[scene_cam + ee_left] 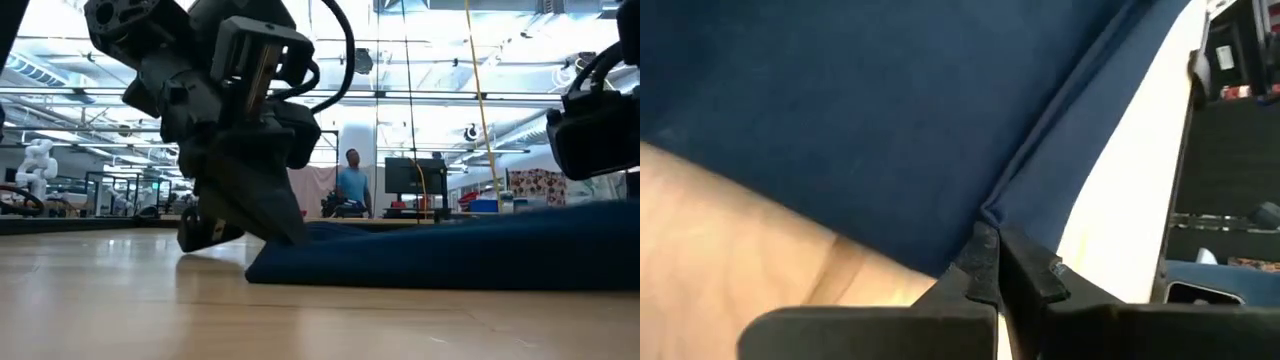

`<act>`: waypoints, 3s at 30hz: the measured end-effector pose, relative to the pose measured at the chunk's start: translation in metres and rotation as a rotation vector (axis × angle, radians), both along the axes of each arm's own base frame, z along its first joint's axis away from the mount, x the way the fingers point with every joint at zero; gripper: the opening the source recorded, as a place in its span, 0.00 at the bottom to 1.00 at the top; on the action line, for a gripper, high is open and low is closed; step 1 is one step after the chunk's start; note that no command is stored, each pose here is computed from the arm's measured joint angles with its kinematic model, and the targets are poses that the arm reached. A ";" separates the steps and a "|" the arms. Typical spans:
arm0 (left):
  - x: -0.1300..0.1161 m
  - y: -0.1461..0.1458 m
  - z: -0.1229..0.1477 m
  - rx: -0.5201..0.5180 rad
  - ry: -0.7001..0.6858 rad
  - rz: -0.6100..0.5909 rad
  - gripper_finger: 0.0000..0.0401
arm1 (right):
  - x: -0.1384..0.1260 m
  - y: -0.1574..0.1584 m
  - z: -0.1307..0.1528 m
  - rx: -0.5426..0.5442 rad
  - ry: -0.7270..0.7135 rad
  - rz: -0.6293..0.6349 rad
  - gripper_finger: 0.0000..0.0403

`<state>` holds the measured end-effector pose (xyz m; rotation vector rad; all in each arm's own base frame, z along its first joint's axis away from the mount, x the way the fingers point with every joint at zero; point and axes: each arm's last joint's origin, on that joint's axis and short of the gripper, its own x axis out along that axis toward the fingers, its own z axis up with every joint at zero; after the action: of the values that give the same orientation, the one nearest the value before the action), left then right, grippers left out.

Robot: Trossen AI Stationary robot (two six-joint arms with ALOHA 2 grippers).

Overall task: Roll towel into tight, uniform cylinder
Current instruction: Roll the blue cloth napkin

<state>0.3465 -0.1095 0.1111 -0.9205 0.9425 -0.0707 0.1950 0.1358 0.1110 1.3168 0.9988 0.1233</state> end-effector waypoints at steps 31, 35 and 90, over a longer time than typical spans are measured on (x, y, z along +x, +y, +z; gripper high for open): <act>-0.002 -0.001 -0.005 0.011 0.032 -0.004 0.00 | -0.007 0.018 0.020 -0.715 -0.506 0.369 0.77; -0.002 0.000 -0.005 0.011 0.034 -0.001 0.00 | 0.000 0.027 0.031 -0.815 -0.538 0.463 0.73; -0.015 0.012 0.009 0.053 0.015 -0.102 0.00 | 0.044 -0.032 0.005 -0.101 -0.379 0.460 0.00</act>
<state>0.3312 -0.0971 0.1204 -0.8251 1.0002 -0.1254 0.2394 0.1039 0.1164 0.9081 0.9493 0.6408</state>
